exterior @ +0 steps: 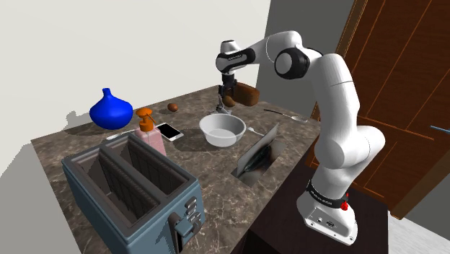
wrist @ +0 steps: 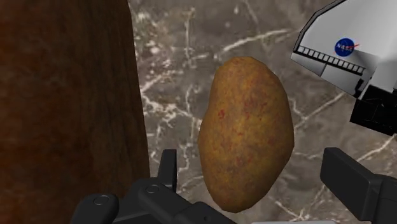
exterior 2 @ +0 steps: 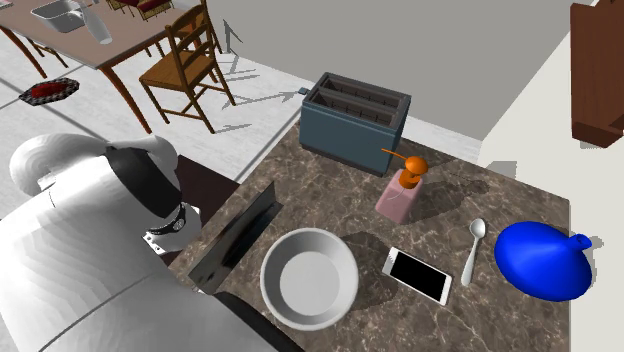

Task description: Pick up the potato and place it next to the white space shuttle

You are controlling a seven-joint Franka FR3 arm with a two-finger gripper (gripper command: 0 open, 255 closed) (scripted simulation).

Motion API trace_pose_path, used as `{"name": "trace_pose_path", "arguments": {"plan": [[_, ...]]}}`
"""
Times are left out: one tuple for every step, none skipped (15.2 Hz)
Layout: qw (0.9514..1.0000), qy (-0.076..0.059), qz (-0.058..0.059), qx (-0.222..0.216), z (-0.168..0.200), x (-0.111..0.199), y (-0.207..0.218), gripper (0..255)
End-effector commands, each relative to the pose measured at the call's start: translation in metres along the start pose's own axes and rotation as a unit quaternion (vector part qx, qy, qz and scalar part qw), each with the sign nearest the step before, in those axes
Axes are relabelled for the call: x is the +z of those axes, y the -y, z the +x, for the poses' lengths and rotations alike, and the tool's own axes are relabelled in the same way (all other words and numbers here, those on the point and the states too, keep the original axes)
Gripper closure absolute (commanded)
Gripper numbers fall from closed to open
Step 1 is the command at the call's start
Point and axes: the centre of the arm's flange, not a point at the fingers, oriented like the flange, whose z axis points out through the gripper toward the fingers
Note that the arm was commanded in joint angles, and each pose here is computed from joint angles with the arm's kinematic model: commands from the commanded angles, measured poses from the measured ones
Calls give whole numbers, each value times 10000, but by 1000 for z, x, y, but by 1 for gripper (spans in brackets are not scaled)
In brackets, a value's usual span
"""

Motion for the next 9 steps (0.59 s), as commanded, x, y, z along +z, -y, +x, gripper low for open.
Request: {"name": "trace_pose_path", "arguments": {"plan": [[10000, 3, -1, -1, -1, -21, 2, 0], [10000, 3, -1, -1, -1, -32, 2, 0], [10000, 3, -1, -1, -1, -32, 2, 0], [10000, 3, -1, -1, -1, -32, 2, 0], [10000, 3, -1, -1, -1, -32, 2, 0], [10000, 3, -1, -1, -1, -32, 2, 0], [10000, 3, -1, -1, -1, -32, 2, 0], [10000, 3, -1, -1, -1, -32, 2, 0], [10000, 3, -1, -1, -1, -32, 2, 0]]}}
